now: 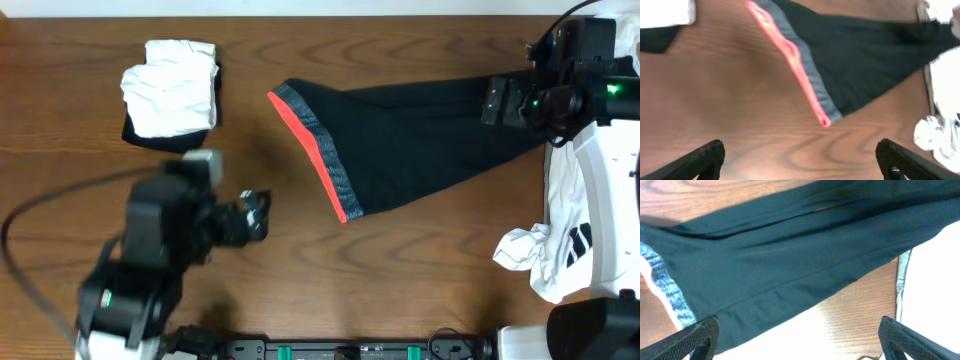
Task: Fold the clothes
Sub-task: 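Reach the left gripper to the leggings' red-trimmed waistband corner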
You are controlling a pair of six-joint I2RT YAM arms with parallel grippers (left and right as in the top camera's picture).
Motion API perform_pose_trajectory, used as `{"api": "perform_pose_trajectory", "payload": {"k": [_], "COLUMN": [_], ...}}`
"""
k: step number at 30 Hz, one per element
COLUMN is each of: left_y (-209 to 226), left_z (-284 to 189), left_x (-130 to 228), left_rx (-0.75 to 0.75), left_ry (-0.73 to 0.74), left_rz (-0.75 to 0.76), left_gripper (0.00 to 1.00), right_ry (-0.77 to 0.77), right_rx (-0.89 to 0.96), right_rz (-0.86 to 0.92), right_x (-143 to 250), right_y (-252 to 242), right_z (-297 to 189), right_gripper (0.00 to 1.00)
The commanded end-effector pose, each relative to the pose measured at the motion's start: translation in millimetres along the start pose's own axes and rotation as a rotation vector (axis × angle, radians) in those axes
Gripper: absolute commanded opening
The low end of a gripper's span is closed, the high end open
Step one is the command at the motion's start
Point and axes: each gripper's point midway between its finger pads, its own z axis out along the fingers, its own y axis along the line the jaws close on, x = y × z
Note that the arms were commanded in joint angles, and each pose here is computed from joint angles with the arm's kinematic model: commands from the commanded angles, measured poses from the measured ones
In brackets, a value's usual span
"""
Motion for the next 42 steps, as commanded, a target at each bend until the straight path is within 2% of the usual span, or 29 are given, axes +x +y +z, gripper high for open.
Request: {"api": "perform_pose_trajectory", "payload": {"k": [1, 7, 19, 24, 33, 39, 40, 41, 42], "left_y": [-26.3, -66.1, -64.4, -64.3, -56.7, -43.3, -41.0, -39.4, -39.0], "left_z": [28.6, 93.6, 148.6, 159.6, 159.5, 154.3, 154.1, 154.2, 154.4], "left_x": [-5.7, -3.0, 47.4, 67.7, 68.2, 76.6, 76.4, 75.8, 75.3], "left_rx": [0.039, 0.114, 0.061, 0.026, -0.018, -0.081, -0.093, -0.102, -0.105], "left_ry": [0.099, 0.159, 0.377, 0.440, 0.436, 0.473, 0.472, 0.468, 0.466], "left_rz": [0.042, 0.135, 0.095, 0.113, 0.122, 0.126, 0.129, 0.131, 0.132], "left_gripper": [0.98, 0.98, 0.98, 0.98, 0.98, 0.98, 0.98, 0.98, 0.98], "right_ry": [-0.010, -0.010, -0.010, -0.010, -0.020, 0.118, 0.136, 0.153, 0.168], "right_rx": [0.001, 0.001, 0.001, 0.001, -0.019, 0.031, 0.036, 0.042, 0.050], "right_rz": [-0.008, -0.008, -0.008, -0.008, -0.006, 0.015, 0.036, 0.052, 0.062], "right_x": [-1.2, -1.0, -1.1, -1.0, -3.6, 30.5, 36.1, 41.6, 46.7], "right_y": [-2.4, -2.2, -2.2, -2.2, 1.5, -14.5, -17.4, -21.0, -24.7], "right_z": [-4.1, -4.1, -4.1, -4.1, -4.1, 0.5, 4.9, 9.5, 13.5], "right_gripper": [0.99, 0.99, 0.99, 0.99, 0.99, 0.99, 0.97, 0.83, 0.62]}}
